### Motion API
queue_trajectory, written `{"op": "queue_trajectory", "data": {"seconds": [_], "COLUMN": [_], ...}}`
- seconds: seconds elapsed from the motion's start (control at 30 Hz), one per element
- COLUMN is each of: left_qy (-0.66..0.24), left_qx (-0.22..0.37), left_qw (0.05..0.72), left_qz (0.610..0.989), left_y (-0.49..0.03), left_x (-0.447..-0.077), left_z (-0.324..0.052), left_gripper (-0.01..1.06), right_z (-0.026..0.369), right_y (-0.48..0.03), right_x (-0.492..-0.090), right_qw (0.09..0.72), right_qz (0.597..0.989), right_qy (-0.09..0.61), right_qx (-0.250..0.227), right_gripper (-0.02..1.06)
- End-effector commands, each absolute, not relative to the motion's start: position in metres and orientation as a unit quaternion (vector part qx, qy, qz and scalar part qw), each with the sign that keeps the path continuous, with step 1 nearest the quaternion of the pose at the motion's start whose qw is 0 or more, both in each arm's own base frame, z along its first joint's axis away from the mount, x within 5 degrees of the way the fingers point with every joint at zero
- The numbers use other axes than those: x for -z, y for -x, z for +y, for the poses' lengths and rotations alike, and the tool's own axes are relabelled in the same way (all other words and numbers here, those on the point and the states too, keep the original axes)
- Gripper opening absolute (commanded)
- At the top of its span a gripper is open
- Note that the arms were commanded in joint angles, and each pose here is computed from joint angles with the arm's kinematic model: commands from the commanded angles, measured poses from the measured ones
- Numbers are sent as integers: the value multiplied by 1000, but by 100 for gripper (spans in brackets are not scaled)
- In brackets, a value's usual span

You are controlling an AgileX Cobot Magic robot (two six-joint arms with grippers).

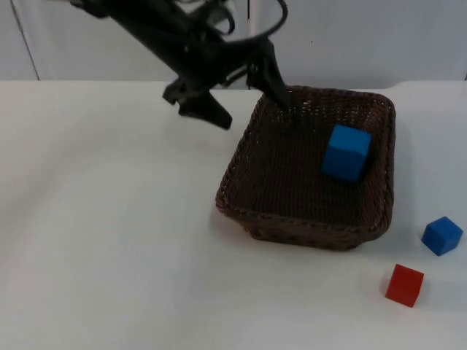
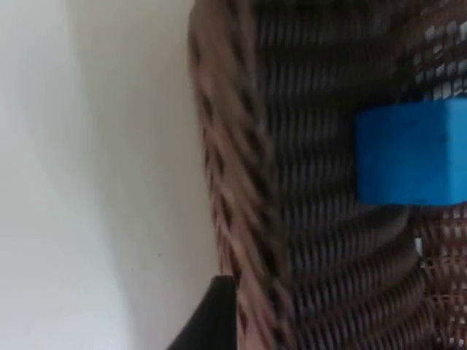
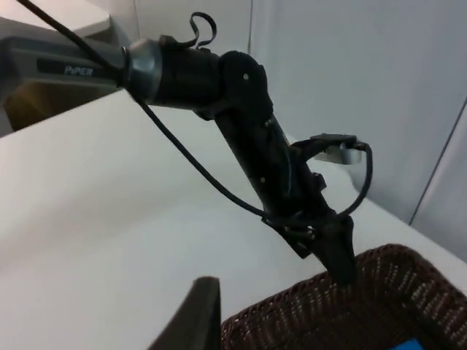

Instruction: Pick up the basket with the left hand and place the largest block into the basket with the right hand.

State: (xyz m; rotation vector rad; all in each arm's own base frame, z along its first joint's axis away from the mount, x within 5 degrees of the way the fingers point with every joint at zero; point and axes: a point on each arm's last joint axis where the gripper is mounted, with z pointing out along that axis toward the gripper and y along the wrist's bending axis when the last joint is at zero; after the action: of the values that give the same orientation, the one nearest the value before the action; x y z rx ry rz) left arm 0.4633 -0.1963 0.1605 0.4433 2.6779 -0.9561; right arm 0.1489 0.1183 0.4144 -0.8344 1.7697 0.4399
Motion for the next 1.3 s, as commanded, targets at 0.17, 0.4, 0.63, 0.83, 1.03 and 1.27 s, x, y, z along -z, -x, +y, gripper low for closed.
{"op": "queue_trajectory", "data": {"seconds": [0.17,0.4,0.63,0.83,1.03,1.27], "left_qy": [-211,-242,-271,-285,-307,-299], "left_qx": [294,287,280,263,242,241], "left_qw": [195,209,205,211,231,285], "left_qz": [912,903,898,897,891,878], "left_y": [-448,-429,-413,-399,-379,-347], "left_x": [-238,-281,-297,-312,-339,-370], "left_z": [-188,-185,-195,-206,-211,-196], "left_gripper": [93,93,93,93,93,93], "right_z": [102,89,84,84,84,76], "right_y": [-128,-116,-109,-107,-108,-98], "right_x": [-421,-416,-415,-415,-406,-385], "right_qw": [573,590,596,596,588,591], "right_qz": [726,723,720,720,726,728], "right_qy": [333,311,305,304,306,291], "right_qx": [-184,-179,-183,-183,-182,-189], "right_gripper": [95,95,95,95,95,95]}}
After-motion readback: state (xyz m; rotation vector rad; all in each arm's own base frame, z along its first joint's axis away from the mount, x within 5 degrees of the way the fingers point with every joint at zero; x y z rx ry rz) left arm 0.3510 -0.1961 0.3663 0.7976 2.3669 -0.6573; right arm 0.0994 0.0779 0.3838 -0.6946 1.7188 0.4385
